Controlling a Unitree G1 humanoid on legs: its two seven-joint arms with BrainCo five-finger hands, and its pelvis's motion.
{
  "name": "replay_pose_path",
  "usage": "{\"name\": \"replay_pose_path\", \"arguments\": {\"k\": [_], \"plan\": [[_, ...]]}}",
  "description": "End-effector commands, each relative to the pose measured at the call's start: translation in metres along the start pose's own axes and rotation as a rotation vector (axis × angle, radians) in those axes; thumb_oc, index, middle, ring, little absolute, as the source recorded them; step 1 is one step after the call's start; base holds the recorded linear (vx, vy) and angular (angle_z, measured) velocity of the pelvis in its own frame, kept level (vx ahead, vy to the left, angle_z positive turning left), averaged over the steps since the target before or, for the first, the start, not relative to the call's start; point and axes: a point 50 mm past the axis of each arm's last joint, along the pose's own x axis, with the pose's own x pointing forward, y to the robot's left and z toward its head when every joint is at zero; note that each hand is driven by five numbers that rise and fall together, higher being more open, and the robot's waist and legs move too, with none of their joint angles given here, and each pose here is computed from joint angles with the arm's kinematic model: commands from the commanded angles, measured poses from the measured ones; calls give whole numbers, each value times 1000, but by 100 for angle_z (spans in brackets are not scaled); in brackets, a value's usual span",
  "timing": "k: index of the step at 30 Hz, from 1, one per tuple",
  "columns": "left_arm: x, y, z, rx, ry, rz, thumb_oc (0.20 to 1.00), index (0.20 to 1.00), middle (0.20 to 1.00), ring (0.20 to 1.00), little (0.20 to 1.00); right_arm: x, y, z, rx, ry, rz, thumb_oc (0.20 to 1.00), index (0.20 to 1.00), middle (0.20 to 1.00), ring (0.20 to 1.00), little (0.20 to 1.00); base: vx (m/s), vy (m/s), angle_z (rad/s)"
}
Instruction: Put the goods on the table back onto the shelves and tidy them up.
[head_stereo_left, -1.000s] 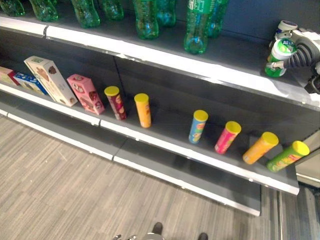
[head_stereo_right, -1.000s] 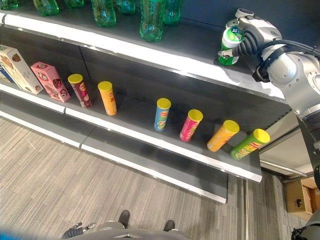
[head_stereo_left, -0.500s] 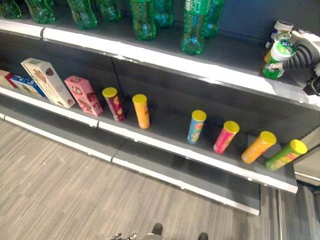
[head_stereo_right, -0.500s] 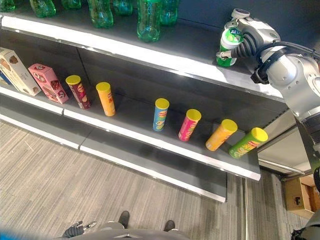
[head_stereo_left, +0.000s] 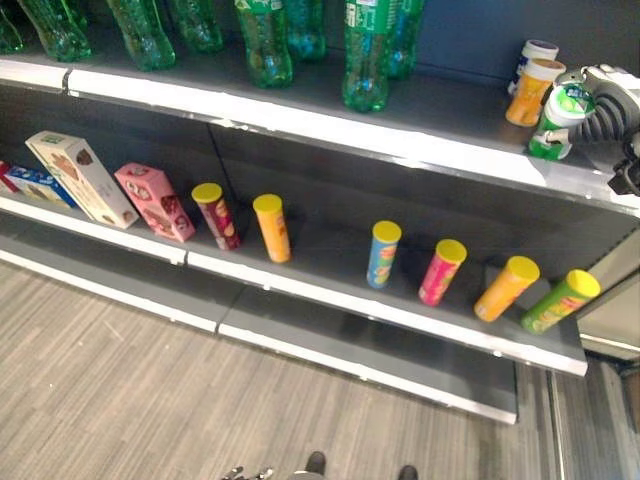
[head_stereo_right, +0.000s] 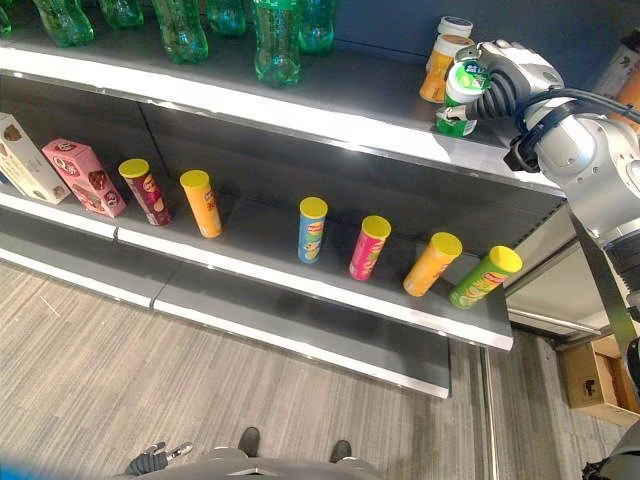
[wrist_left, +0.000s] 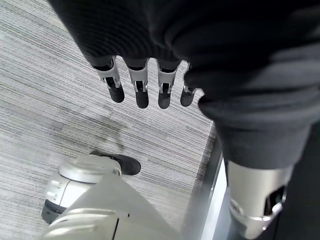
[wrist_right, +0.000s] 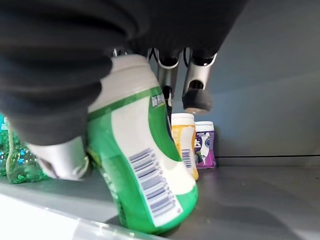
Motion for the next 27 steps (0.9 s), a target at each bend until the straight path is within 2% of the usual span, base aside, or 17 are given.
{"name": "replay_pose_path", "arguments": {"k": [1,27], "plan": [[1,16,12,26,-28,29,1000,1000,1000,1000,1000,3,-5,6,-2,-25,-11,200,200,200,200,200,0,0,0],[0,23,8,1,-13,59,1000,1000,1000,1000,1000,17,-3,13,8,-26,-61,200,200,200,200,200,0,0,0]]}}
